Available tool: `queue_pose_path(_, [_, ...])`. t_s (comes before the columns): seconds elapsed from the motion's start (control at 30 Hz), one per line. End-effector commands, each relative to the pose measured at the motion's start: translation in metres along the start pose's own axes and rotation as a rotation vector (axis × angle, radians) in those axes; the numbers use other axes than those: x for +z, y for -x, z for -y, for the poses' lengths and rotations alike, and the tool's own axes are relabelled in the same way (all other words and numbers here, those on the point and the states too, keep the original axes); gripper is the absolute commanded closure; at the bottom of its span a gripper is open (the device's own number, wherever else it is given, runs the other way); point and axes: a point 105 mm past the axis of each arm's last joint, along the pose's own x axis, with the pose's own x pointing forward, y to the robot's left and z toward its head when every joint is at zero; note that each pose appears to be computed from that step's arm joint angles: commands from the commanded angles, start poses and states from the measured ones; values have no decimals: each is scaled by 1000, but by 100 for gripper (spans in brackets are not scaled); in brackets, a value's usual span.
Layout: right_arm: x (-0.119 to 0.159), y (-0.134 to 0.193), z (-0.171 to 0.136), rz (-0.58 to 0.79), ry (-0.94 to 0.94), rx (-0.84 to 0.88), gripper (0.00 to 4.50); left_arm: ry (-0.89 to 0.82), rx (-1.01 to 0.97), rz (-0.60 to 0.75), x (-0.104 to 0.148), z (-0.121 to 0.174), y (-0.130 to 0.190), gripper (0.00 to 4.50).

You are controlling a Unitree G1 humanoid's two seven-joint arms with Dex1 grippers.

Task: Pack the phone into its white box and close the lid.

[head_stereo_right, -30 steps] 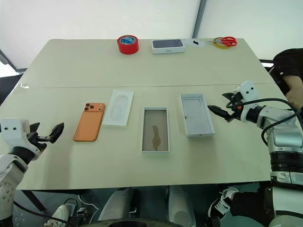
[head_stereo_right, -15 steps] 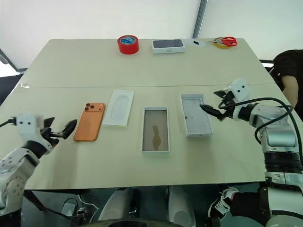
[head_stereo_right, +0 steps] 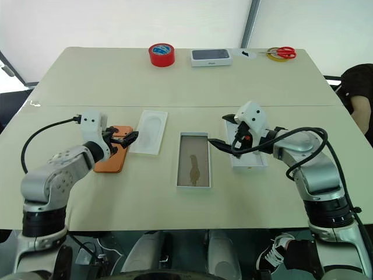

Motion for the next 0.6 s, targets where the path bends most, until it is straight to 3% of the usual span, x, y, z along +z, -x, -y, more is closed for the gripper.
queue_pose_path(0.03, [12,3,-8,39,24,5,1,33,-58,12,14,10,-4,3])
queue_pose_path(0.6, [19,5,-28,51,29,61,1,162,-125,-138,12,22,-26,3])
